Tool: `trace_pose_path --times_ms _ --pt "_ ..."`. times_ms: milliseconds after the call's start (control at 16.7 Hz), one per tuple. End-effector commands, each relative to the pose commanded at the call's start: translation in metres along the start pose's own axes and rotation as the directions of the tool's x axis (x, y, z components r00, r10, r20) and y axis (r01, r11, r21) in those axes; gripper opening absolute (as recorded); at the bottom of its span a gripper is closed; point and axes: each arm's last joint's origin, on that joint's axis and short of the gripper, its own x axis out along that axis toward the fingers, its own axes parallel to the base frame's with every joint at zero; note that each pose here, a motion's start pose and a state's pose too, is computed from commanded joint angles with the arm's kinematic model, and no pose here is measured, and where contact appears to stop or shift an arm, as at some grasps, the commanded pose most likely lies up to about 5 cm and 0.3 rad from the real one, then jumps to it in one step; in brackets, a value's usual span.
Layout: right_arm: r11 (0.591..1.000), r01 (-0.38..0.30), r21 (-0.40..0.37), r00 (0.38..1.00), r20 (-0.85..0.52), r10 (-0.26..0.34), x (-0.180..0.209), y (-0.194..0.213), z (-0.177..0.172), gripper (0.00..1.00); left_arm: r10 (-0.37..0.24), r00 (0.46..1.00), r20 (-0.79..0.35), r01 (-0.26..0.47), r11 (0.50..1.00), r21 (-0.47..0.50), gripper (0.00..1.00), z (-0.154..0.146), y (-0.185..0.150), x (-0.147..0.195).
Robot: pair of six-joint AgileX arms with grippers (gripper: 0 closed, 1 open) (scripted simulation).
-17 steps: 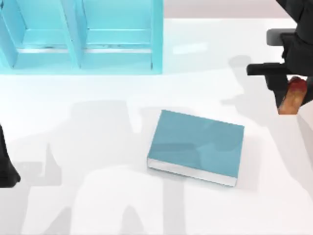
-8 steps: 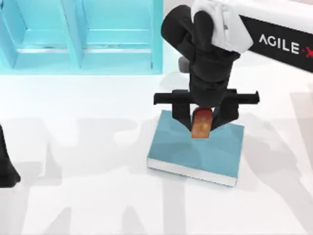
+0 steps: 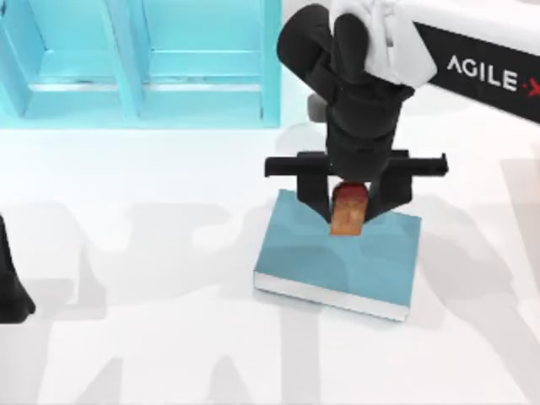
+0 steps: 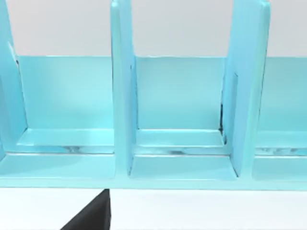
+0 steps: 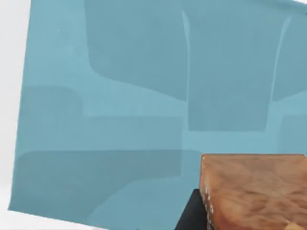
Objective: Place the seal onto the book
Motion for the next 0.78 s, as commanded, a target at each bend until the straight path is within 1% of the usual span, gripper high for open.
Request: trace_pose_path --times_ms 120,780 --pt "1.0 0.0 0.0 1.0 0.0 0.0 0.0 0.0 0.0 0.0 0.0 1.0 0.0 0.0 1.0 0.0 1.0 0.0 0.0 0.0" --pt "1.0 0.0 0.0 1.0 0.0 0.0 0.0 0.0 0.0 0.83 0.0 1.0 0.0 0.0 1.0 0.0 1.0 0.0 0.0 0.0"
